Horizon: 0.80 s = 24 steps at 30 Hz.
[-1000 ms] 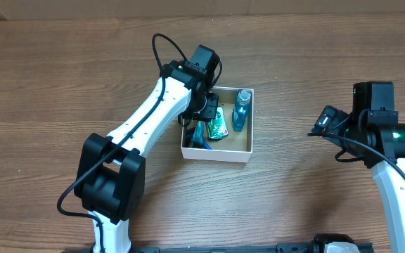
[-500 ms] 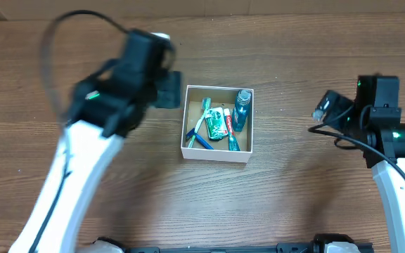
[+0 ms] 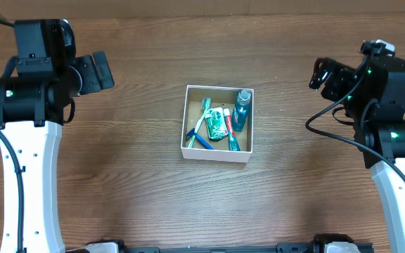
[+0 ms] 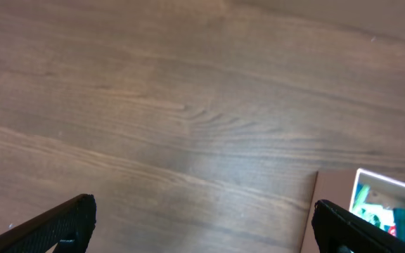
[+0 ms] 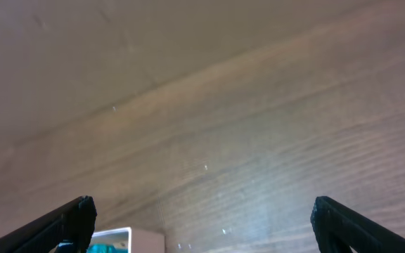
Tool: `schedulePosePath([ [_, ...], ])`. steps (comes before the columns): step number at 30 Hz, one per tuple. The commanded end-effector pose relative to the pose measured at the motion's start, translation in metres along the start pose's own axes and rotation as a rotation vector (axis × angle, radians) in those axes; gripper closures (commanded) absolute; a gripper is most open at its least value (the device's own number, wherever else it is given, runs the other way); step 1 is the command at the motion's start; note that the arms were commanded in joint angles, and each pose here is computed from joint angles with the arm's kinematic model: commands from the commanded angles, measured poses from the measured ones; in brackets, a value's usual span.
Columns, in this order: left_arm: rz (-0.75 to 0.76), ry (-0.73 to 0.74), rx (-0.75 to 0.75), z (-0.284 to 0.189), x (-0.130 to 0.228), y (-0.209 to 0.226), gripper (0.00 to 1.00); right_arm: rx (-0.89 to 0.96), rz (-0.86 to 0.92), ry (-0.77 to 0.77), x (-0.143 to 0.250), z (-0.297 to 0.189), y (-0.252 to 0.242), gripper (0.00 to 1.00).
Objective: Pack container
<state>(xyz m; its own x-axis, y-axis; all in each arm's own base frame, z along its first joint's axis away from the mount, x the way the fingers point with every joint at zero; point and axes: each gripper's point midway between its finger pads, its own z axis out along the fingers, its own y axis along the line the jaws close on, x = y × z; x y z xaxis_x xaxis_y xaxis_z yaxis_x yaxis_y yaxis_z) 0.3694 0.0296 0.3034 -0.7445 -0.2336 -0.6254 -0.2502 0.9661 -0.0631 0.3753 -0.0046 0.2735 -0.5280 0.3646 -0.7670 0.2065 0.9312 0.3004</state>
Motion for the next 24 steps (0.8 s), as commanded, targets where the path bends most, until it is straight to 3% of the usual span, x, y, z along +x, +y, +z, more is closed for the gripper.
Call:
schedulePosePath([
  [1, 0.063, 0.023, -0.022, -0.002, 0.006, 0.006, 0.00, 0.064, 0.057, 0.034, 0.010, -0.010, -0.012, 0.00],
  [8, 0.085, -0.111, 0.072, -0.053, 0.029, 0.002, 0.00, 0.134, 0.058, 0.001, 0.031, -0.056, -0.029, 0.00],
  [12, 0.105, -0.239, 0.107, -0.059, 0.091, 0.012, 0.00, 0.093, 0.034, -0.075, 0.075, -0.079, -0.038, 0.00],
  [13, 0.067, -0.292, 0.130, -0.057, 0.126, 0.017, 0.00, 0.082, 0.032, -0.081, 0.101, -0.086, -0.048, 0.00],
  [14, 0.037, -0.302, 0.131, -0.056, 0.137, 0.020, 0.00, 0.083, 0.031, -0.080, 0.107, -0.088, -0.050, 0.00],
  [18, -0.011, -0.291, 0.134, -0.043, 0.181, 0.029, 0.00, 0.102, 0.026, -0.038, 0.122, -0.093, -0.057, 0.00],
  [24, -0.004, -0.145, 0.103, -0.017, 0.221, 0.035, 0.00, 0.106, 0.024, -0.027, 0.125, -0.093, -0.058, 0.00],
])
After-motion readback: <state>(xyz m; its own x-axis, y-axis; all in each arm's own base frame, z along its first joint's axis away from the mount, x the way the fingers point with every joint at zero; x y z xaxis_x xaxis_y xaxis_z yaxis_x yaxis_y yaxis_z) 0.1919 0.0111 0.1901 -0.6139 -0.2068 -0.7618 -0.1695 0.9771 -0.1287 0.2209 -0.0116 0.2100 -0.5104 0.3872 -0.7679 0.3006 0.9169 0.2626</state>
